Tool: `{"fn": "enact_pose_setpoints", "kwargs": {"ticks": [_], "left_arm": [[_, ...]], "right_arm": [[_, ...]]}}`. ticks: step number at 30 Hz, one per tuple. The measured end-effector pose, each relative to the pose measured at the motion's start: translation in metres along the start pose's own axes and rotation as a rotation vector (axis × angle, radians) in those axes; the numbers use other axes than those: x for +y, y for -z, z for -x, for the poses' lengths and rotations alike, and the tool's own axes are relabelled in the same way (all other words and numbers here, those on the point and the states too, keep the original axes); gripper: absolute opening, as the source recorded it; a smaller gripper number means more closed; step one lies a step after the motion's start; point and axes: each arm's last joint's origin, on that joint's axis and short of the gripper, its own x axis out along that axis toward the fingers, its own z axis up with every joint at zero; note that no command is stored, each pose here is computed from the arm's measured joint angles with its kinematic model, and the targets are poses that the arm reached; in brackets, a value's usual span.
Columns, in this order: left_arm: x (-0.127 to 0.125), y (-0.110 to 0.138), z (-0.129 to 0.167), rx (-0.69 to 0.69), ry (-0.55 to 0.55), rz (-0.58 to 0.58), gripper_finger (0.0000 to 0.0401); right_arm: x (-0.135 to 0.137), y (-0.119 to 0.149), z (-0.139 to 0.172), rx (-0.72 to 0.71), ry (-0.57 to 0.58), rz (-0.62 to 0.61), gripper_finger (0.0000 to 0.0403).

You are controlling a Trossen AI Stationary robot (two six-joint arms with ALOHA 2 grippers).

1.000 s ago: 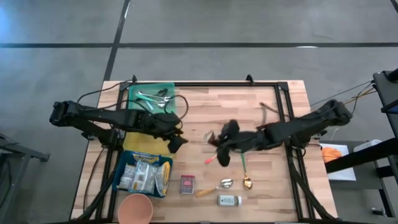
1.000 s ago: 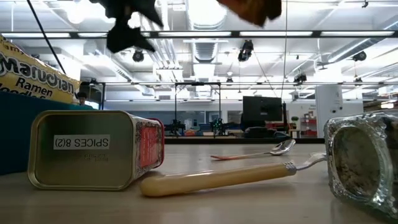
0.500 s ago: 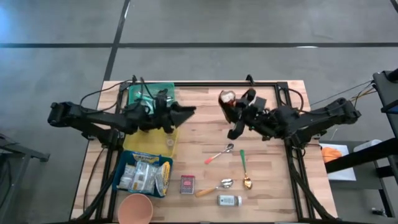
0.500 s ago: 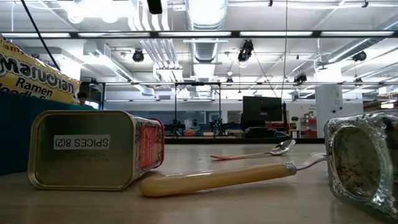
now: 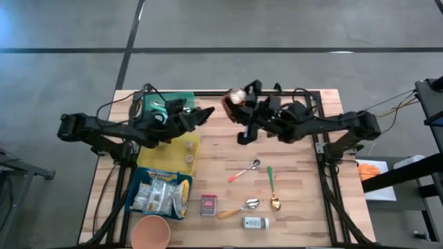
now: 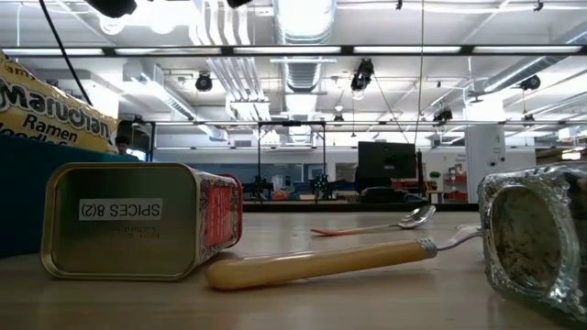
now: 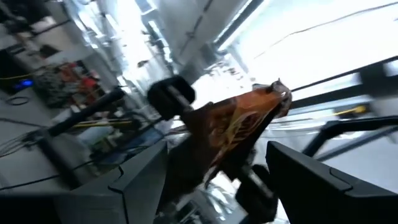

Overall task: Pick & Place Food Item
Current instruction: Put the orange seasoning pack into the yellow bin

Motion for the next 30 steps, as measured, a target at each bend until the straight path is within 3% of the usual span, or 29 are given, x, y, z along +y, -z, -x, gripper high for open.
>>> {"fn": "enact_pose_setpoints", "kwargs": {"ticks": [5, 13, 20, 25, 30], "left_arm": [[-0.013, -0.007, -0.006, 0.028, 0.126, 0.031, 0.0278], [-0.019, -0.012, -0.006, 0.109, 0.211, 0.046, 0.0278], [-0.006, -0.015, -0.008, 0.284, 0.192, 0.087, 0.0278], [-0.006, -0.016, -0.008, 0.275, 0.207, -0.021, 0.0278], [-0.010, -0.018, -0.014, 0.278, 0.199, -0.152, 0.0278]], "right_arm": [[-0.002, 0.009, -0.019, -0.019, -0.095, -0.049, 0.0046], [-0.008, 0.003, -0.031, -0.016, -0.198, -0.161, 0.0046], [-0.007, 0.004, -0.030, 0.028, -0.228, -0.279, 0.0046], [-0.007, 0.000, -0.031, 0.025, -0.219, -0.345, 0.0046], [-0.004, -0.004, -0.034, -0.013, -0.141, -0.380, 0.0046]]}}
